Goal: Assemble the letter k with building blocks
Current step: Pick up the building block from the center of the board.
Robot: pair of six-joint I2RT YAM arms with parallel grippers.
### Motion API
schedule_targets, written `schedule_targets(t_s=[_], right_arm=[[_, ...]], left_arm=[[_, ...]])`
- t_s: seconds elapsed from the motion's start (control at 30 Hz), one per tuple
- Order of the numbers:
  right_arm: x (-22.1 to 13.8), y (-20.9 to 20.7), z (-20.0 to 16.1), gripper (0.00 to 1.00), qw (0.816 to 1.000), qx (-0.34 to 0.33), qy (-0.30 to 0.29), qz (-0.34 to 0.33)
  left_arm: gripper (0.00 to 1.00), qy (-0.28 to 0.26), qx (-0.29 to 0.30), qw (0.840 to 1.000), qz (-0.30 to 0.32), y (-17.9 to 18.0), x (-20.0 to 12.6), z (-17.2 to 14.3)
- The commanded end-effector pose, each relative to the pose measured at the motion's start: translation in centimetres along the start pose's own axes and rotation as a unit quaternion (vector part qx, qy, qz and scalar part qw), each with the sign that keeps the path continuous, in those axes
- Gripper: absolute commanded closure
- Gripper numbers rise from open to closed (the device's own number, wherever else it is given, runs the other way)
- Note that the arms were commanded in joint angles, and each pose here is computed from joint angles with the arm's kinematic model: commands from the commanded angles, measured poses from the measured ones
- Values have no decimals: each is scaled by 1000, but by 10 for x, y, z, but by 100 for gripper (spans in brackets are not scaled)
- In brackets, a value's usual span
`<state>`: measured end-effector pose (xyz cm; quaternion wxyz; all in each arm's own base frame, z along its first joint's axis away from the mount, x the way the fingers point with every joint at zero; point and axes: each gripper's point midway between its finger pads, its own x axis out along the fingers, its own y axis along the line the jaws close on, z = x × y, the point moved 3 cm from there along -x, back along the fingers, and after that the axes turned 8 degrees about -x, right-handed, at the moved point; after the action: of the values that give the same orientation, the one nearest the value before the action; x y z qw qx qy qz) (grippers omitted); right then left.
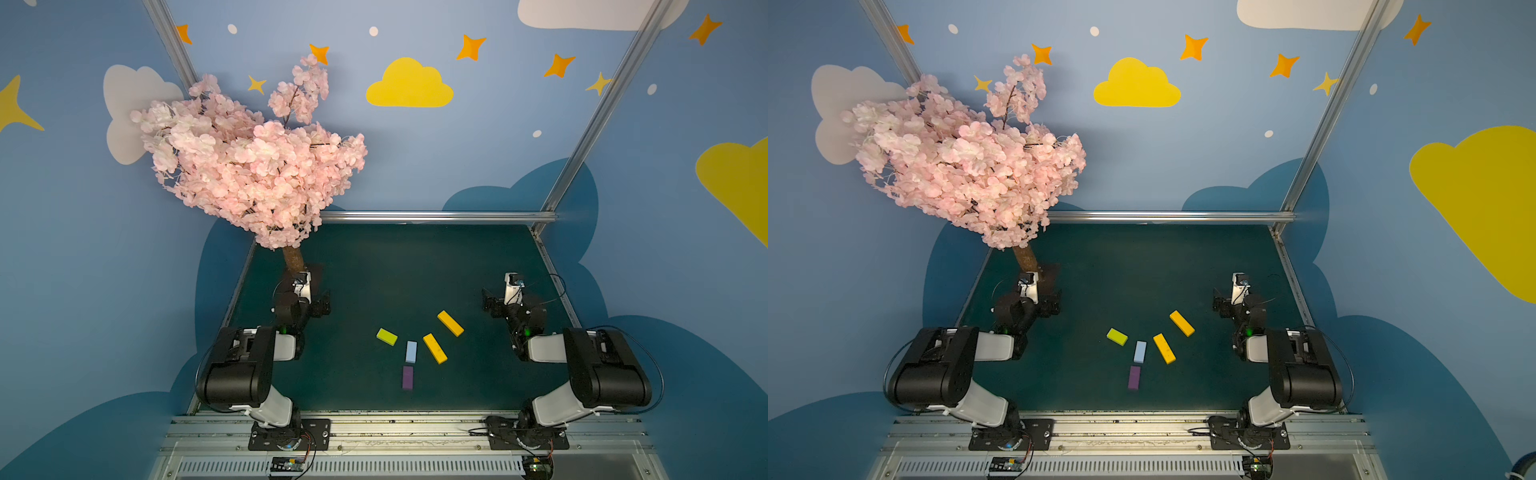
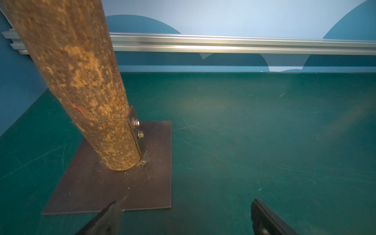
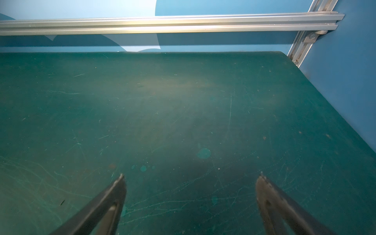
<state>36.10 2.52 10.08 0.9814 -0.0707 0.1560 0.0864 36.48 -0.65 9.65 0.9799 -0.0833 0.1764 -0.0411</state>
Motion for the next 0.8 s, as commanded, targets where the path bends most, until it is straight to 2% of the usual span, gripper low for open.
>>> schedule_targets(t_s=[0.0, 0.57, 0.77], right_arm=[[4, -3, 4, 1, 1000, 8, 0, 0], [4, -4, 4, 1, 1000, 12, -1, 2], [3, -6, 3, 1, 1000, 14, -2, -4]], left_arm=[[0, 4, -2, 1000, 2, 1, 2, -1], [0, 3, 0, 1000, 1, 0, 1, -1], [3, -3, 4, 1000, -1, -1, -1, -1]])
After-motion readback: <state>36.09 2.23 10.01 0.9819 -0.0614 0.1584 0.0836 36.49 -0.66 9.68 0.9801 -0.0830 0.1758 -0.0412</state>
